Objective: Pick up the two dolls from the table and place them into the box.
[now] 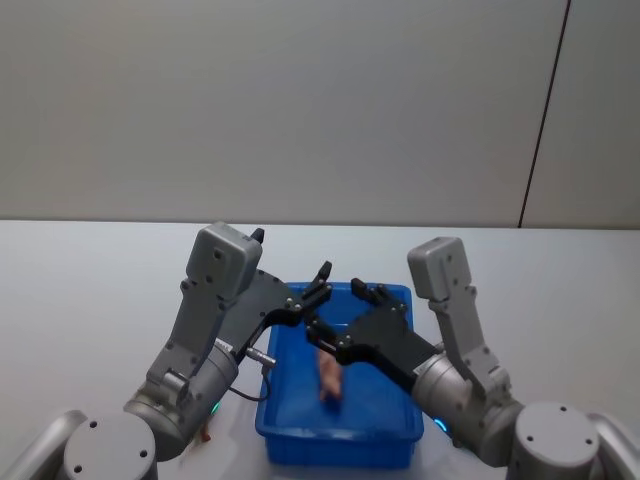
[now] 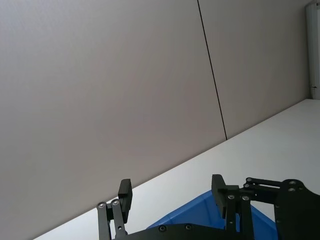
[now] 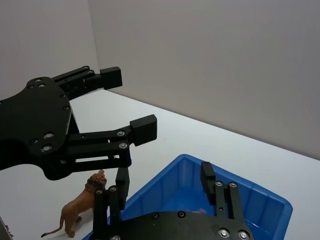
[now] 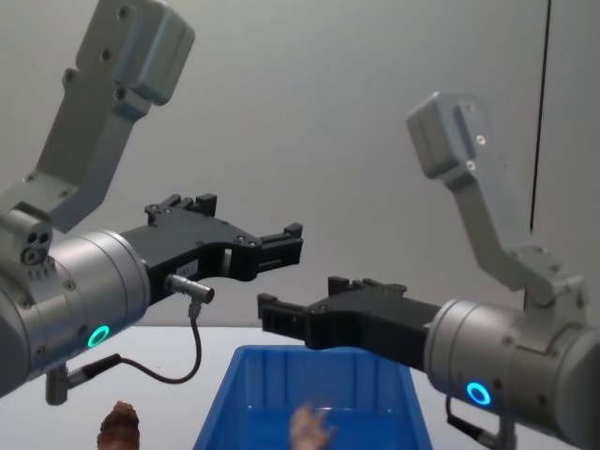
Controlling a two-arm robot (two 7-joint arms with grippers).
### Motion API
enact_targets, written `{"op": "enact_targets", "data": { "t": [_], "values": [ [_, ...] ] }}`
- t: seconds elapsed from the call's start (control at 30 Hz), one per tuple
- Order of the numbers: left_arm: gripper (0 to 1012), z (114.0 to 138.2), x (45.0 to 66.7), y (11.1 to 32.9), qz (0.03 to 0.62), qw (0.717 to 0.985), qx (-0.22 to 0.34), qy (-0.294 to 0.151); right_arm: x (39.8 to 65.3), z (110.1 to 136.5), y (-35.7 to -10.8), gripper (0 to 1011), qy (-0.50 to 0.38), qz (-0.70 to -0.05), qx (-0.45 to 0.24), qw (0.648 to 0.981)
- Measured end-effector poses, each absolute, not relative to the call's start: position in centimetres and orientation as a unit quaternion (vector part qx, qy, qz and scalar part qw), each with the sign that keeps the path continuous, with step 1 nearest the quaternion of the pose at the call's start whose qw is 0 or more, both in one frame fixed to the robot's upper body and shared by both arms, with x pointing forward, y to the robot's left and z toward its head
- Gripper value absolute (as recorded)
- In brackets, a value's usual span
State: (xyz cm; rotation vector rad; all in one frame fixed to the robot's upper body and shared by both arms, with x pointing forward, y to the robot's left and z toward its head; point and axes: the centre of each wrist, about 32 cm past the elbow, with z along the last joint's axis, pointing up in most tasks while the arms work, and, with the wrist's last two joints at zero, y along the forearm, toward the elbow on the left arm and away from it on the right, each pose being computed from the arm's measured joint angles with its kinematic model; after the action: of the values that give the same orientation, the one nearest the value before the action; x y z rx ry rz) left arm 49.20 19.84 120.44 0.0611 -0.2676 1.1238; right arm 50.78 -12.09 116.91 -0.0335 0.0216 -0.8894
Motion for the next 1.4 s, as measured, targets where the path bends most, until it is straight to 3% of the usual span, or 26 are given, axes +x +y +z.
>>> {"op": "enact_targets", "data": {
  "t": [0.07,0.23,1.4],
  "values": [
    [1001,120.4,49.2,19.8,0.531,0.837,0.029,-0.126,50.9,116.8,-11.8,901,0.011,-0.432,-0.019,0.901],
    [1001,120.4,49.2,19.8,0.531,0.837,0.029,-0.126,50.9,116.7,-11.8,1001,0.013,-0.446,-0.025,0.895],
    [1001,120.4,49.2,19.8,0.531,0.837,0.029,-0.126,47.1,116.7,-16.1,1001,0.034,-0.545,-0.089,0.833]
  ]
}}
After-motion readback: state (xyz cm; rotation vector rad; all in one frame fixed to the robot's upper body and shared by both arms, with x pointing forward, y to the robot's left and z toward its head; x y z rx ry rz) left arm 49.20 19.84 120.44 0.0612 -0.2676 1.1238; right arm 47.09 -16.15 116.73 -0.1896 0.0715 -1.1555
